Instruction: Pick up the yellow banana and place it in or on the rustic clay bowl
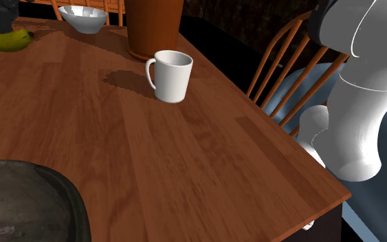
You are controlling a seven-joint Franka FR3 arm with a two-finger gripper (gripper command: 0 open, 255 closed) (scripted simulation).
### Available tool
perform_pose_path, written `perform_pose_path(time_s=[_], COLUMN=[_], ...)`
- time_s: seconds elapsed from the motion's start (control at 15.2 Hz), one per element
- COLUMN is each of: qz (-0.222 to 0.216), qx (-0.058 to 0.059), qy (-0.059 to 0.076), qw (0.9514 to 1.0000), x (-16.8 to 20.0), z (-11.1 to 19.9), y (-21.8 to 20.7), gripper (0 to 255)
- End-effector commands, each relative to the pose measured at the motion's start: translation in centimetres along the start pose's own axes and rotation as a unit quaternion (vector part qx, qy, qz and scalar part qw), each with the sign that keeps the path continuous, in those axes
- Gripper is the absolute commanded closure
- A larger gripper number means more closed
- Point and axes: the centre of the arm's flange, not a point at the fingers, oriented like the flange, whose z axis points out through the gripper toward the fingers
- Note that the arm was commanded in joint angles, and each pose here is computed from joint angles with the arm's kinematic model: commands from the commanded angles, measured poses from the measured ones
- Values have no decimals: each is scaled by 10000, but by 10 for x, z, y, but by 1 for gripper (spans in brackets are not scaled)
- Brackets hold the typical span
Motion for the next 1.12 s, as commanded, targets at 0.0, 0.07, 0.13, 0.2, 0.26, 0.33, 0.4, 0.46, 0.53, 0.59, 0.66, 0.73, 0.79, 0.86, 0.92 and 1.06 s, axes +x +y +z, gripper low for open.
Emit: perform_pose_path(time_s=[0.0, 0.07, 0.13, 0.2, 0.26, 0.33, 0.4, 0.46, 0.53, 0.59, 0.66, 0.73, 0.79, 0.86, 0.92, 1.06], qz=[6, 6, 6, 6, 6, 6, 6, 6, 6, 6, 6, 6, 6, 6, 6, 6], qx=[-3, -3, -3, -3, -3, -3, -3, -3, -3, -3, -3, -3, -3, -3, -3, -3], qy=[0, 0, 0, 0, 0, 0, 0, 0, 0, 0, 0, 0, 0, 0, 0, 0], qw=[10000, 10000, 10000, 10000, 10000, 10000, 10000, 10000, 10000, 10000, 10000, 10000, 10000, 10000, 10000, 10000], x=[-9, -13, -18, -22, -26, -31, -35, -40, -44, -49, -55, -57, -58, -59, -61, -63], z=[0, 0, 0, -1, -1, -1, -1, -1, -2, -2, -2, 3, 8, 13, 18, 28], y=[-26, -38, -50, -63, -75, -88, -100, -113, -125, -137, -157, -156, -156, -156, -155, -155], gripper=[255, 255, 255, 255, 255, 255, 255, 255, 255, 255, 255, 255, 255, 255, 255, 255])
